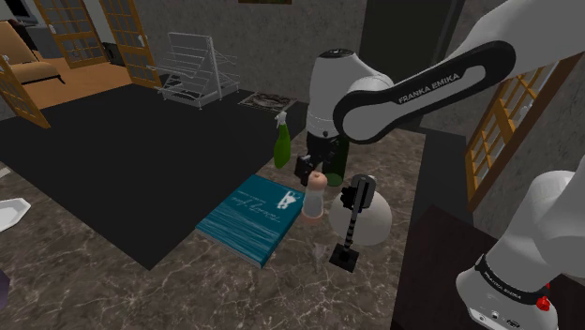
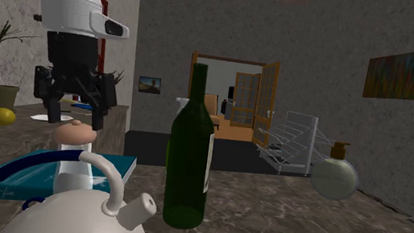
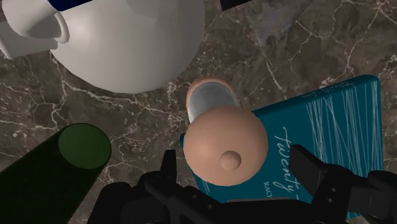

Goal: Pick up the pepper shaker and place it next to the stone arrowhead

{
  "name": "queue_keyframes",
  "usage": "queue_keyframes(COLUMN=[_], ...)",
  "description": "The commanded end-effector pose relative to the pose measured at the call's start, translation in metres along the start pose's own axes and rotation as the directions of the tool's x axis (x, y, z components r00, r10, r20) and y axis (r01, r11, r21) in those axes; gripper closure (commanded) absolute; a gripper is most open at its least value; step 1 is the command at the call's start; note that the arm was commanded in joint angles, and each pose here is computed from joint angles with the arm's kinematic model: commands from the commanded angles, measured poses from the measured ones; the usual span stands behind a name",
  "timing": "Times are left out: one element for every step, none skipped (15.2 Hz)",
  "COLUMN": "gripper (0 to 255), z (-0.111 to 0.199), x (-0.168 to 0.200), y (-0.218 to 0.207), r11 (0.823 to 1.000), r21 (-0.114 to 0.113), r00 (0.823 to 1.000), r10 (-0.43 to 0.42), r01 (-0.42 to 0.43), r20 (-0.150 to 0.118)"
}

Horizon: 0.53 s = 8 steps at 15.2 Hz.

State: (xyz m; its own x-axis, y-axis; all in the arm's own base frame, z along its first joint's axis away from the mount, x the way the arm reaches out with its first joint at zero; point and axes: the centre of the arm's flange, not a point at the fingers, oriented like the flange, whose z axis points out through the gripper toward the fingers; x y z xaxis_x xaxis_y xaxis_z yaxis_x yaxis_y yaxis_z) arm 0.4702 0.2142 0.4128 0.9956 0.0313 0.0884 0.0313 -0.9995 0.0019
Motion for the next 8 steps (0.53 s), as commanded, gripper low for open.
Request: queue_keyframes(gripper=[0, 0, 0, 0, 0, 0, 0, 0], z=[-0.02, -0.034, -0.044, -0.044, -0.044, -0.044, -0.044, -0.044], x=[0.001, 0.001, 0.001, 0.001, 0.001, 0.001, 0.001, 0.001], y=[0.0, 0.0, 0.0, 0.0, 0.0, 0.0, 0.0, 0.0], r11=[1.0, 1.0, 1.0, 1.0, 1.0, 1.0, 1.0, 1.0], r21=[0.0, 0.0, 0.0, 0.0, 0.0, 0.0, 0.0, 0.0], r00=[1.0, 1.0, 1.0, 1.0, 1.0, 1.0, 1.0, 1.0], r10=[0.0, 0.0, 0.0, 0.0, 0.0, 0.0, 0.0, 0.0], r01=[0.0, 0.0, 0.0, 0.0, 0.0, 0.0, 0.0, 0.0], r20=[0.0, 0.0, 0.0, 0.0, 0.0, 0.0, 0.0, 0.0])
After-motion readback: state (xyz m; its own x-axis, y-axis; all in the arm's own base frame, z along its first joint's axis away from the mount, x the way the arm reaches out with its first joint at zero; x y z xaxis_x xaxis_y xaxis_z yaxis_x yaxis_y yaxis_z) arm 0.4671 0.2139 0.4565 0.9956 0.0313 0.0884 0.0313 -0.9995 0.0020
